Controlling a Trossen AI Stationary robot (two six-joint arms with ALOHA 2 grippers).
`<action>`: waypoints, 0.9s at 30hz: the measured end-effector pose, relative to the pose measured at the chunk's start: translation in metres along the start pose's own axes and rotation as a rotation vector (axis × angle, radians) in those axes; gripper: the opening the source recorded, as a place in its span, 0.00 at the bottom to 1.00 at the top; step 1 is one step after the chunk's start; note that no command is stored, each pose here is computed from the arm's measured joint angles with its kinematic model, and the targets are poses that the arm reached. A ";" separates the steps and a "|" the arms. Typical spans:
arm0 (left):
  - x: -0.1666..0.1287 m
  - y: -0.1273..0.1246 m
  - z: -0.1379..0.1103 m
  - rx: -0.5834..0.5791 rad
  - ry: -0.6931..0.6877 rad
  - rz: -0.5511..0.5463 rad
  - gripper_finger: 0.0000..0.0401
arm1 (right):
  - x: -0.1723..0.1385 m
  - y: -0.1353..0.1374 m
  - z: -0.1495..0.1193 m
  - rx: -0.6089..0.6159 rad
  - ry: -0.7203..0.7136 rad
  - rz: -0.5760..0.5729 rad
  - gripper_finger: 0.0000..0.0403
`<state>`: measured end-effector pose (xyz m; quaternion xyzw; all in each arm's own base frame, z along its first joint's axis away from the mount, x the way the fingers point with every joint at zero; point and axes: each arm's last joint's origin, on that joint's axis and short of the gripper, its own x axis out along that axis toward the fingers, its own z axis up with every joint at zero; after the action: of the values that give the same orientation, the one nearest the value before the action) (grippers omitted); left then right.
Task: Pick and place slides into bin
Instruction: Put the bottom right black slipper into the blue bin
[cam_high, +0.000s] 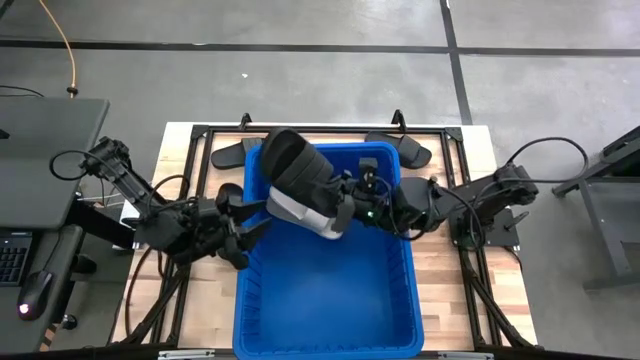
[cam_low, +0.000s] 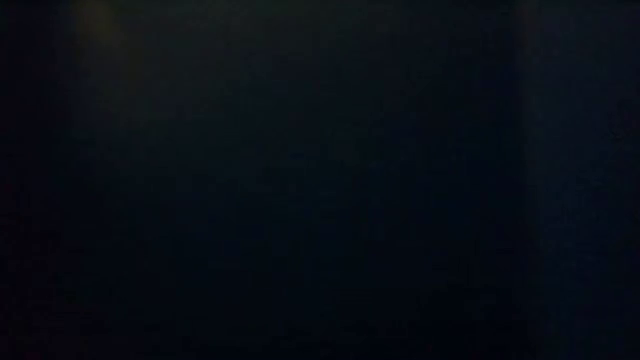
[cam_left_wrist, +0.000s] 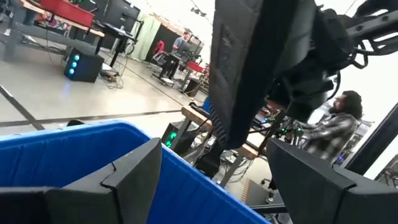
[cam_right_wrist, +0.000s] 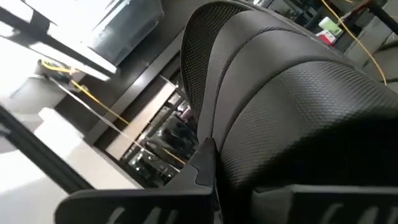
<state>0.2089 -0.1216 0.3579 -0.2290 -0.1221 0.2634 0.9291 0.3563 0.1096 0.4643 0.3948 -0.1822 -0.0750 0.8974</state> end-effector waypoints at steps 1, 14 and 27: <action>0.000 0.000 0.000 0.003 0.001 0.003 0.69 | 0.001 0.002 0.000 -0.008 -0.003 0.005 0.00; 0.005 0.002 -0.003 0.021 -0.006 0.031 0.69 | 0.027 -0.014 -0.019 0.093 -0.047 0.039 0.00; 0.011 0.007 -0.004 0.062 -0.013 0.084 0.69 | 0.045 -0.040 -0.016 0.156 -0.044 -0.008 0.00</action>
<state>0.2168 -0.1117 0.3521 -0.2032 -0.1101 0.3075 0.9231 0.4048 0.0813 0.4369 0.4624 -0.2057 -0.0731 0.8594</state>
